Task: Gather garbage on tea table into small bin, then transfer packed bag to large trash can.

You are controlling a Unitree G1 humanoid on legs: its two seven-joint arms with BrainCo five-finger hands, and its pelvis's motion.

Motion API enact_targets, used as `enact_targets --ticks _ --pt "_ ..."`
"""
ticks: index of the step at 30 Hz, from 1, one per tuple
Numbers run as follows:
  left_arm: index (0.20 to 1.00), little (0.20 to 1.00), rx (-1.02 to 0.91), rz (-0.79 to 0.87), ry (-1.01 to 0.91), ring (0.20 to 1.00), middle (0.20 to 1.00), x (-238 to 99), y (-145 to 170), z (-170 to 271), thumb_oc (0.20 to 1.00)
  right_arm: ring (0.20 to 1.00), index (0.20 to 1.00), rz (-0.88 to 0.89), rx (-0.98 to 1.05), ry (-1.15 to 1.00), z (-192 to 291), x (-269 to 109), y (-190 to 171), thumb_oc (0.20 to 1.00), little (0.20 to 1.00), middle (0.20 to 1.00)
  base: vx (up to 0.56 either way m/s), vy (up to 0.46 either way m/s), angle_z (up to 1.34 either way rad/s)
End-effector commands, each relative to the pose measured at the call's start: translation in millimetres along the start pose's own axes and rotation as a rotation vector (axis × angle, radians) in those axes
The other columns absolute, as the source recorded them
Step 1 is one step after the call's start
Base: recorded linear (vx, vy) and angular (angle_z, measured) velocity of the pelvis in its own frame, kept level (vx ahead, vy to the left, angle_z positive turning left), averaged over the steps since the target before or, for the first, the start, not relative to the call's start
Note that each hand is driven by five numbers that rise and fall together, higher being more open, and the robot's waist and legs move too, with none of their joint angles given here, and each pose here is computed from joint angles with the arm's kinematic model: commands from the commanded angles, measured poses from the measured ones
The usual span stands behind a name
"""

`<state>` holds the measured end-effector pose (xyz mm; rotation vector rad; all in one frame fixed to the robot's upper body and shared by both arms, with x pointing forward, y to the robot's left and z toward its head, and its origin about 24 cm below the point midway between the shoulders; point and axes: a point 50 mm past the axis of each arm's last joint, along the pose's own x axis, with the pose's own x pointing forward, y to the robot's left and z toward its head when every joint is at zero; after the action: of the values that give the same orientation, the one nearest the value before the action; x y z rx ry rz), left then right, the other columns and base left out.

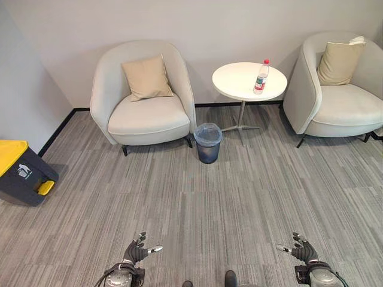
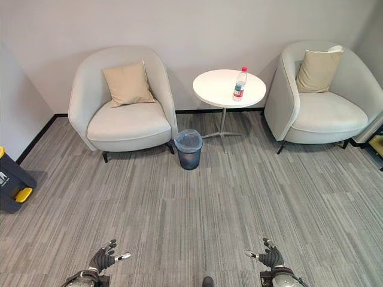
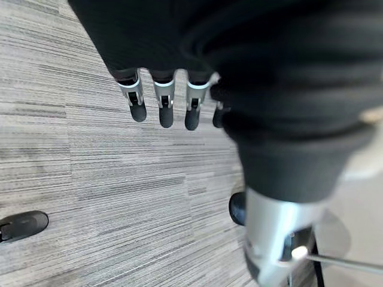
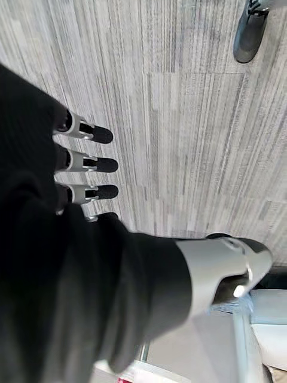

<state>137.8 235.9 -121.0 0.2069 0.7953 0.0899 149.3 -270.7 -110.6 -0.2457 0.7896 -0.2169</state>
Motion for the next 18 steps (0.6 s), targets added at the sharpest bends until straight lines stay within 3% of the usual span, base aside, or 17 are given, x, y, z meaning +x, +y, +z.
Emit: enact_targets --ticks 1,18 --pt "1.0 1.0 -0.056 0.062 -0.049 1.0 1.0 2.9 17.9 9.9 1.0 1.0 1.0 0.001 -0.01 -0.109 25.3 5.4 -4.4 1.0 1.0 1.0 0.04 0.028 0.0" --pt "1.0 1.0 -0.054 0.088 -0.124 1.0 1.0 6.2 23.5 30.2 1.0 1.0 1.0 -0.03 0.1 -0.128 39.9 11.5 0.6 1.0 1.0 1.0 0.0 0.037 -0.09"
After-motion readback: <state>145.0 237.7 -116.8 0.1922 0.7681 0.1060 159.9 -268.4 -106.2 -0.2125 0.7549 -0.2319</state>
